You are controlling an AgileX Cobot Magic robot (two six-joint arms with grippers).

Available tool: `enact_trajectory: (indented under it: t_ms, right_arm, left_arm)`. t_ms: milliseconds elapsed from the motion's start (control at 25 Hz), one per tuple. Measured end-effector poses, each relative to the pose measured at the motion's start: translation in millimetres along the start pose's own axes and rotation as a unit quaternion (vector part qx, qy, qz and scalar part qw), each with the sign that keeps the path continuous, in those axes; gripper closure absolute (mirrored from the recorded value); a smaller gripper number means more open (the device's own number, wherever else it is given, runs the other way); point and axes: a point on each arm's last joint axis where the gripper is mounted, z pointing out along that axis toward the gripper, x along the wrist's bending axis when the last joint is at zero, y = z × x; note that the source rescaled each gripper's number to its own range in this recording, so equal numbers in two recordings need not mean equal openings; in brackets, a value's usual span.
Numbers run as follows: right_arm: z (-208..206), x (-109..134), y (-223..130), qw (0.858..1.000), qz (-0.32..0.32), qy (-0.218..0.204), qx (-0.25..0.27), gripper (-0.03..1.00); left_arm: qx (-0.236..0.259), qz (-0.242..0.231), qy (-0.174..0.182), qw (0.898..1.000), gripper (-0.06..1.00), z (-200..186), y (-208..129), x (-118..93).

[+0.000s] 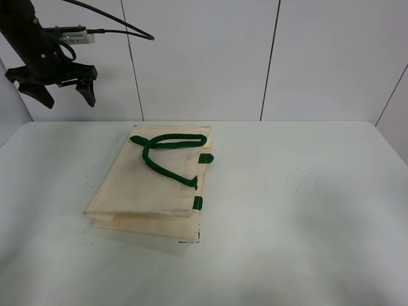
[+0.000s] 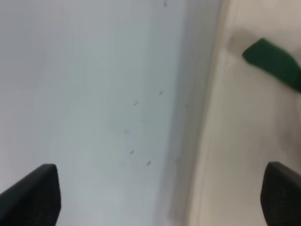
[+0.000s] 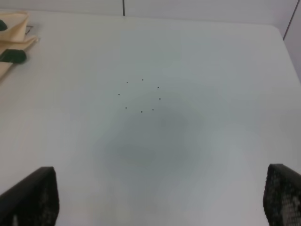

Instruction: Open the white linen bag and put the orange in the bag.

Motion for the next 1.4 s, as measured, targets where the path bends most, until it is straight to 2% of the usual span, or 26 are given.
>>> enact_trajectory:
  t_ms: [280,440,680,920,1080,1200,1400]
  right_arm:
    - [0,0,0,1.0,0.0,0.0,0.0,-0.03]
    - [0,0,0,1.0,0.0,0.0,0.0,-0.03]
    - [0,0,0,1.0,0.0,0.0,0.0,-0.03]
    - [0,0,0,1.0,0.0,0.0,0.0,-0.03]
    - [0,0,0,1.0,0.0,0.0,0.0,-0.03]
    - [0,0,0,1.0,0.0,0.0,0.0,-0.03]
    - [0,0,0,1.0,0.0,0.0,0.0,-0.03]
  left_arm:
    - [0.021,-0.003,0.008,1.0,-0.05,-31,-50,7]
    - [0.037,-0.003,0.01,0.999,-0.04,-46,-91,11]
    - [0.06,-0.002,0.012,0.998,-0.04,-63,-175,18]
    - [0.052,0.0,0.011,0.999,-0.04,-64,-264,24]
    - [0.007,0.014,-0.002,1.0,-0.04,-57,-314,26]
    - [-0.047,0.024,-0.018,0.998,-0.04,-57,-341,26]
    - [-0.145,0.035,-0.025,0.989,-0.04,-69,-374,28]
